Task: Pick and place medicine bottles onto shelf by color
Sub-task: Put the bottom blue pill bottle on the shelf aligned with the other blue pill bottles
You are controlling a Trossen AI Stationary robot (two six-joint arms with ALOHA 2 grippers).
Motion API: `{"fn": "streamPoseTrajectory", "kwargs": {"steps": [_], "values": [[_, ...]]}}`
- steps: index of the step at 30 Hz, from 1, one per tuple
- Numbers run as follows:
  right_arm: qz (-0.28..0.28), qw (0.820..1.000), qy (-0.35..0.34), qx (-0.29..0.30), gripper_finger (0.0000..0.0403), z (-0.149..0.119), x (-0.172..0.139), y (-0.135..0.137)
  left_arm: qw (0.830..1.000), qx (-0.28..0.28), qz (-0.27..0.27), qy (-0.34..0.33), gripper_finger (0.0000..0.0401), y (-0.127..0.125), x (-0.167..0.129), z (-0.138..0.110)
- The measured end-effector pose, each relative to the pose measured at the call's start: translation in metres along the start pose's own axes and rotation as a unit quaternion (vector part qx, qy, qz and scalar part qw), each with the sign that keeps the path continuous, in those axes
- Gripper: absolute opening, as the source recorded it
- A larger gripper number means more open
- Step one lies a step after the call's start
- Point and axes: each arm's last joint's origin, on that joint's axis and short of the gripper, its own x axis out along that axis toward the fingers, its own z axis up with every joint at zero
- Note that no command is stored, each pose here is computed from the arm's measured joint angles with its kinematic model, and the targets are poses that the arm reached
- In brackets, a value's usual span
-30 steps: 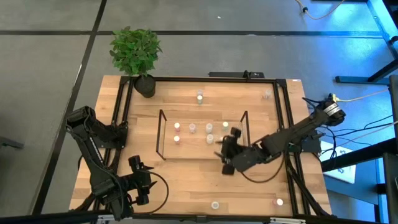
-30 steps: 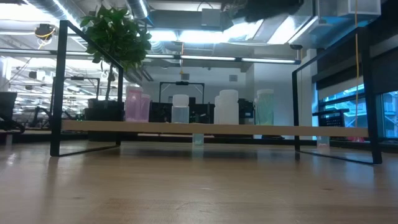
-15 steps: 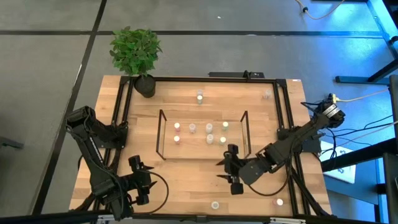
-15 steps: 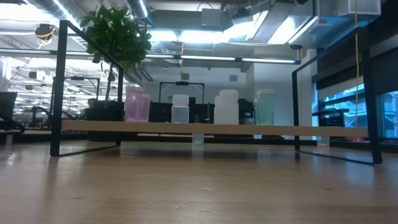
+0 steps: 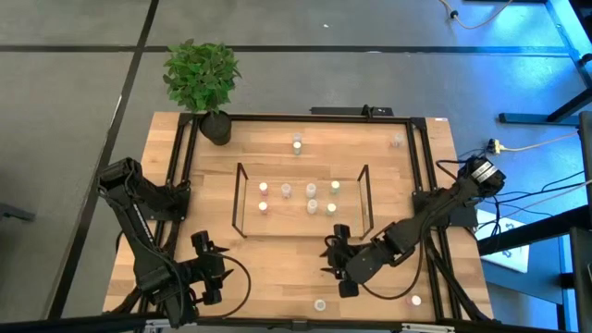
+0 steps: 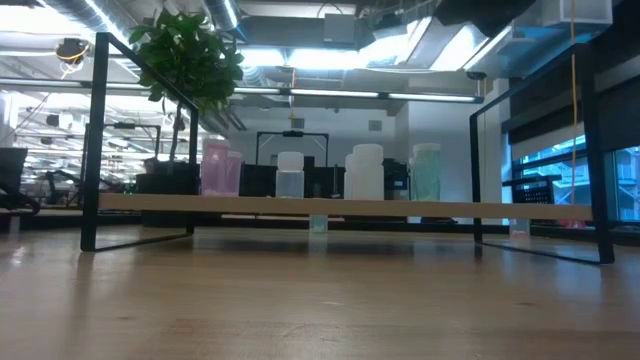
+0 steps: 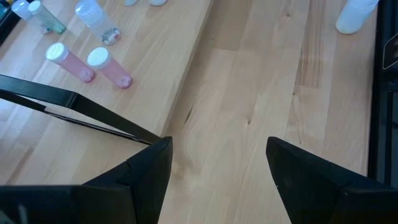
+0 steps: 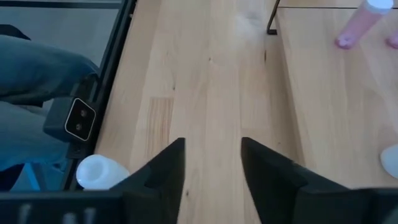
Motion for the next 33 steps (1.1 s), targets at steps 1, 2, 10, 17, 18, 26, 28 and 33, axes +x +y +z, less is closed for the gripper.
{"fn": "streamPoseTrajectory", "kwargs": {"steps": [1,2,10,17,18,26,28,33], "values": [[0.0,1.0,0.0,0.0,0.0149,0.0,0.0,0.0,1.0,0.0,0.0,0.0,0.0253,0.0,0.0,0.0],[0.0,1.0,0.0,-0.001,0.0136,0.0,0.0,0.0,1.0,0.0,0.0,0.0,0.0253,0.0,0.0,0.0],[0.008,1.0,0.017,-0.003,0.0017,-0.003,0.0,0.0,1.0,0.0,0.0,0.0,0.0253,0.0,0.0,0.0],[-0.039,0.999,0.012,0.005,0.0009,-0.004,0.0,-0.004,1.0,0.0,0.0,0.0,0.0253,0.0,0.0,0.0],[-0.05,0.999,0.014,0.012,0.0006,-0.005,0.0,-0.007,1.0,0.0,0.0,0.0,0.0253,0.0,0.0,0.0],[-0.11,0.991,0.04,0.064,0.0004,-0.004,0.009,-0.031,1.0,0.0,0.0,0.0,0.0253,0.0,0.0,0.0],[-0.126,0.988,0.057,0.071,0.0003,-0.007,0.015,-0.038,1.0,0.0,0.0,0.0,0.0253,0.0,0.0,0.0],[-0.164,0.974,0.105,0.115,0.0003,-0.017,0.026,-0.051,1.0,0.001,0.0,0.0,0.0253,0.0,0.0,0.0]]}}
